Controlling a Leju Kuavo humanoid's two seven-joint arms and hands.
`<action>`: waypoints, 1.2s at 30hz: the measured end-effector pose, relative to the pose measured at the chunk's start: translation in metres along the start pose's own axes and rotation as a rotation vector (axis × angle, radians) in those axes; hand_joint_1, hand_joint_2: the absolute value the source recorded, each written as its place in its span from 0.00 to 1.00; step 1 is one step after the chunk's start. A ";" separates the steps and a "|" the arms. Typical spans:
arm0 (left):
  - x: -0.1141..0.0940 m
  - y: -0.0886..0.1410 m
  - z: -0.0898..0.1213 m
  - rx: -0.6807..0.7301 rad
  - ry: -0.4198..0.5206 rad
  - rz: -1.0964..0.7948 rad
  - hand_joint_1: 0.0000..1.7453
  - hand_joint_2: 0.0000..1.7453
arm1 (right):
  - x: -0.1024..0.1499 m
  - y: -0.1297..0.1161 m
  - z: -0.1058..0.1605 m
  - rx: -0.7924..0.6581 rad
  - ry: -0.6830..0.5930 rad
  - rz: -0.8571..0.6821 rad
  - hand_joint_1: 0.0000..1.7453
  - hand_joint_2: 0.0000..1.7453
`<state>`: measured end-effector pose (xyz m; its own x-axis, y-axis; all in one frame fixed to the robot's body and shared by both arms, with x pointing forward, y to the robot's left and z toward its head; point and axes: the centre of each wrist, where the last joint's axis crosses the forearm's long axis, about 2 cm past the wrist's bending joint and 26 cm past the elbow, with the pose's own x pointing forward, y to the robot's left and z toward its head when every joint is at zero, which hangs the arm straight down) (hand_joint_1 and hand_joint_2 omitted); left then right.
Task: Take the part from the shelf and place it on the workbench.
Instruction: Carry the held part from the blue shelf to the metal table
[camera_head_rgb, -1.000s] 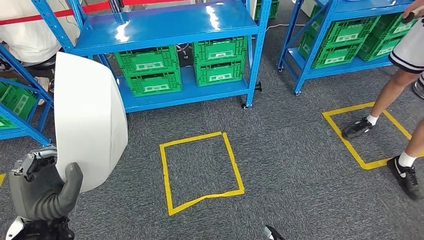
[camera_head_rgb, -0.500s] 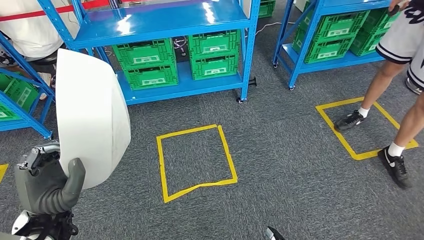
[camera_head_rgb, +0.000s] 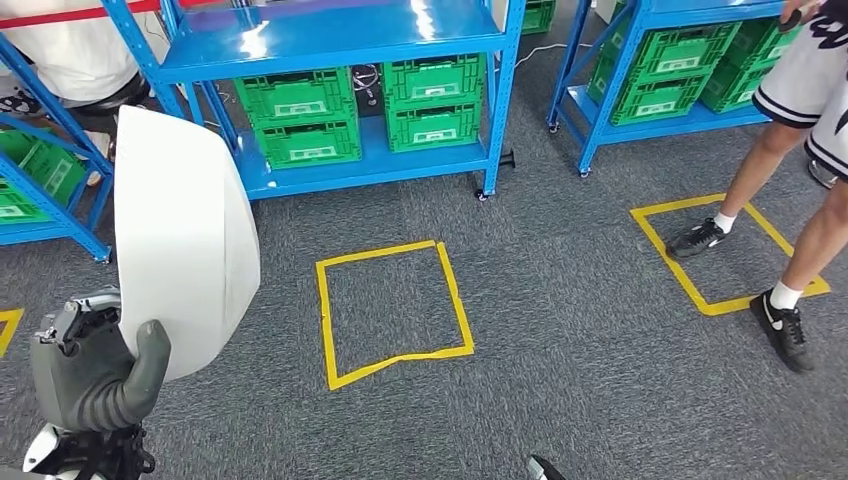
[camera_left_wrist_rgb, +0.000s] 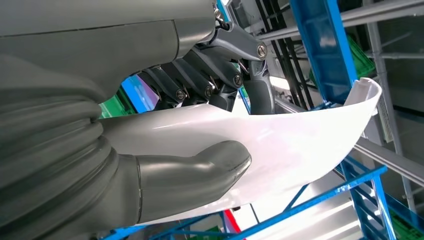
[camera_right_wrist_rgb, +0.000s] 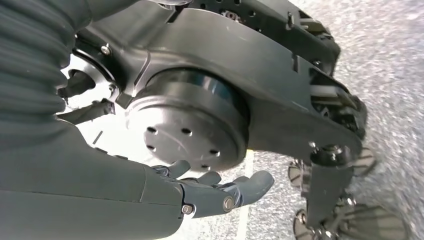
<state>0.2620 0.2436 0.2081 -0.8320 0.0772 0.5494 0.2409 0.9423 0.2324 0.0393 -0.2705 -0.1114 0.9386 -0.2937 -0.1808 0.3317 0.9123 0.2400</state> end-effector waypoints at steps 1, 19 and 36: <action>0.000 0.000 0.000 0.000 0.000 0.000 1.00 1.00 | 0.000 0.000 0.000 0.000 0.000 0.002 0.00 1.00; 0.001 -0.005 0.009 -0.029 0.047 0.000 1.00 1.00 | 0.000 -0.004 0.001 -0.024 0.002 0.010 0.00 1.00; 0.001 -0.007 0.011 -0.035 0.054 0.006 1.00 1.00 | 0.000 -0.006 0.001 -0.026 0.003 0.011 0.00 1.00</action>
<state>0.2538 0.2411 0.1980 -0.8025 0.0640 0.5933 0.2639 0.9298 0.2567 0.0377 -0.2762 -0.1118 0.9417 -0.2831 -0.1816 0.3192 0.9226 0.2167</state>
